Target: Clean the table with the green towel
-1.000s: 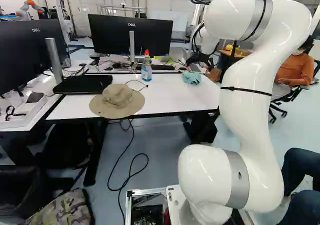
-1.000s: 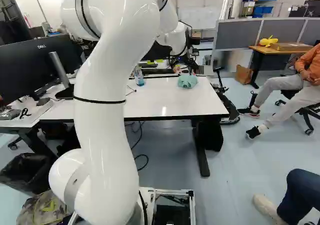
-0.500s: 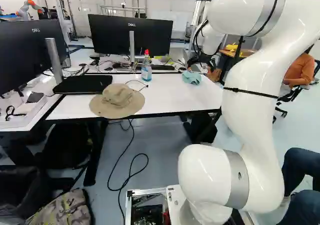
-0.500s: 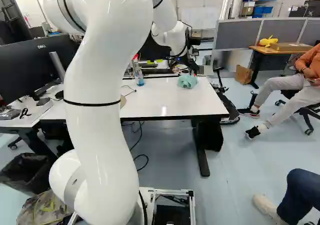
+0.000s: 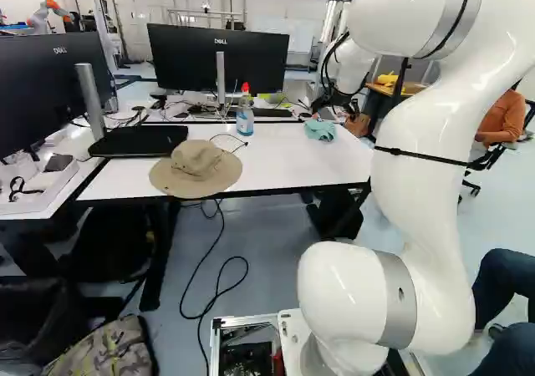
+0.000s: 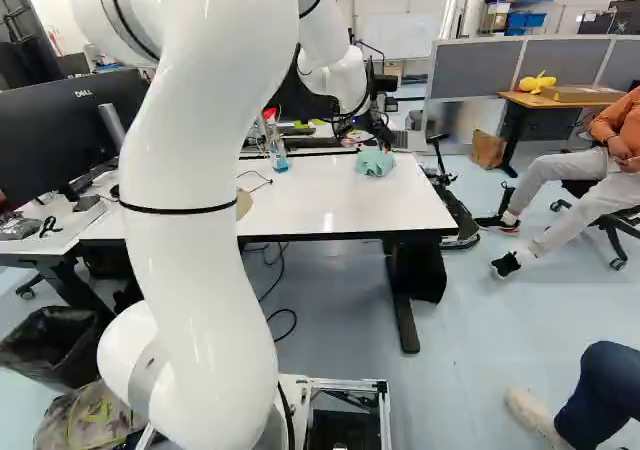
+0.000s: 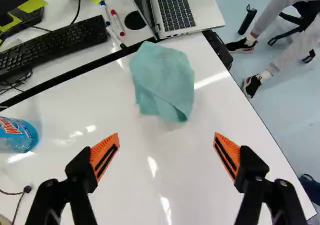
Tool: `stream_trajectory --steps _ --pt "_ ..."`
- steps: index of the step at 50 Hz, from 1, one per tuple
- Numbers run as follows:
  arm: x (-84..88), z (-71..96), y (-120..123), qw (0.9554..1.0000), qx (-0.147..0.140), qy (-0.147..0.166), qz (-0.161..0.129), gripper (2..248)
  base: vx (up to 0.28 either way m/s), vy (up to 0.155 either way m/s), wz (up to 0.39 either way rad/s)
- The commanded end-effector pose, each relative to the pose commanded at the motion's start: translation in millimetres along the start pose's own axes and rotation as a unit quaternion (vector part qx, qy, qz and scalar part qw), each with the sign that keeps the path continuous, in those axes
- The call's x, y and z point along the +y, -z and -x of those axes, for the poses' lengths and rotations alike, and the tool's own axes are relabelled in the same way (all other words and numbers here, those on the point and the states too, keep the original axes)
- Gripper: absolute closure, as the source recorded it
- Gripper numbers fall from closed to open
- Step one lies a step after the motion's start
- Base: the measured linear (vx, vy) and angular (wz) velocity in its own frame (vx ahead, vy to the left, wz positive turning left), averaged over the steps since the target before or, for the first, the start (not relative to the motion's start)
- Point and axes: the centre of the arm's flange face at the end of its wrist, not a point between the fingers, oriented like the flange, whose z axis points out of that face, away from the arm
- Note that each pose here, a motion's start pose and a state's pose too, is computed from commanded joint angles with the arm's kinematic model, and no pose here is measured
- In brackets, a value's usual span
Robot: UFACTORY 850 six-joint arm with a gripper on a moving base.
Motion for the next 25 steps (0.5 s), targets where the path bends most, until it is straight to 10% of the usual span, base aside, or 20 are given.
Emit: stream_trajectory --steps 25 --pt "-18.0 34.0 7 0.9994 0.031 0.016 -0.008 3 0.000 0.000 0.000"
